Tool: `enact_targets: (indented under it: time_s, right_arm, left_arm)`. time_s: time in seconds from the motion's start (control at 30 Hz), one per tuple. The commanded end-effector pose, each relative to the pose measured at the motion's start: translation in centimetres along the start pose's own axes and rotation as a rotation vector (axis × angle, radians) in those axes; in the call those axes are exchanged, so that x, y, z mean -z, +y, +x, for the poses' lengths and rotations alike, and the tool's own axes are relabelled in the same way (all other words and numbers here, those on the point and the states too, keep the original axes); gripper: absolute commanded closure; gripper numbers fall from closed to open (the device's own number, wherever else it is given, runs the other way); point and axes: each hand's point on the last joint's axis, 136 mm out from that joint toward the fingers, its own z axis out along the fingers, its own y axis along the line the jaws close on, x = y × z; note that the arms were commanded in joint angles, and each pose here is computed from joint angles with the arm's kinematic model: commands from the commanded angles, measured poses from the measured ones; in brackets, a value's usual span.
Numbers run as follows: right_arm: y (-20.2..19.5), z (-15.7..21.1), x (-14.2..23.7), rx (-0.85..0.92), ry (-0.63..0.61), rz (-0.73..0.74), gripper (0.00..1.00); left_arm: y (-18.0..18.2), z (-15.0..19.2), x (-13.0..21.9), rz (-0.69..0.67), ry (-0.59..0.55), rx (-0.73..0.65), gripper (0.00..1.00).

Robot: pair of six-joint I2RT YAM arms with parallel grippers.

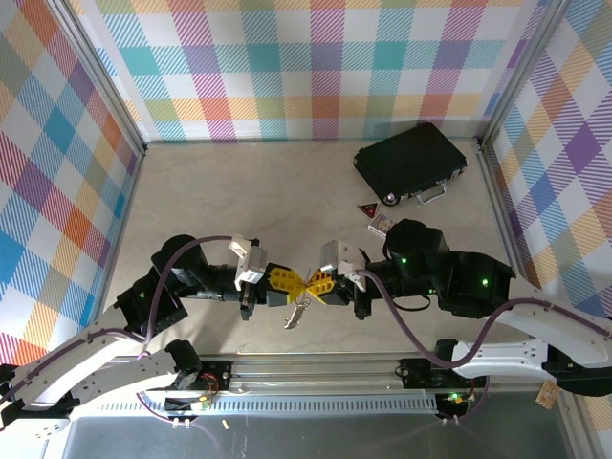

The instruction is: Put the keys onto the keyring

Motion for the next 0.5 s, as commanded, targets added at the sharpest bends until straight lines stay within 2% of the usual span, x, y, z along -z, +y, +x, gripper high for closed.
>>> enact_targets:
  time_s: [0.0, 0.07, 0.1, 0.2, 0.4, 0.47]
  right_arm:
    - [-0.4, -0.2, 0.0, 0.032, 0.015, 0.023, 1.0]
    - [-0.6, 0.1, 0.0, 0.044, 0.046, 0.038, 1.0]
    - [-0.8, 0.4, 0.0, 0.05, 0.068, 0.045, 1.0]
    - [-1.1, 1.3, -0.3, 0.064, 0.14, 0.046, 1.0]
    - [-1.0, 2.7, -1.1, 0.068, 0.26, 0.019, 1.0]
    - [-1.0, 2.9, -1.2, 0.073, 0.281, 0.011, 1.0]
  left_arm:
    - [0.1, -0.9, 0.4, -0.03, -0.009, -0.035, 0.97]
    - [0.7, -0.2, 0.6, -0.073, 0.029, -0.041, 0.86]
    - [1.1, 0.3, 0.8, -0.096, 0.057, -0.043, 0.83]
    - [1.9, 1.8, 0.9, -0.14, 0.139, -0.034, 0.82]
    - [2.3, 2.6, 0.6, -0.145, 0.196, -0.031, 0.77]
    - [2.4, 2.7, 0.4, -0.143, 0.203, -0.034, 0.8]
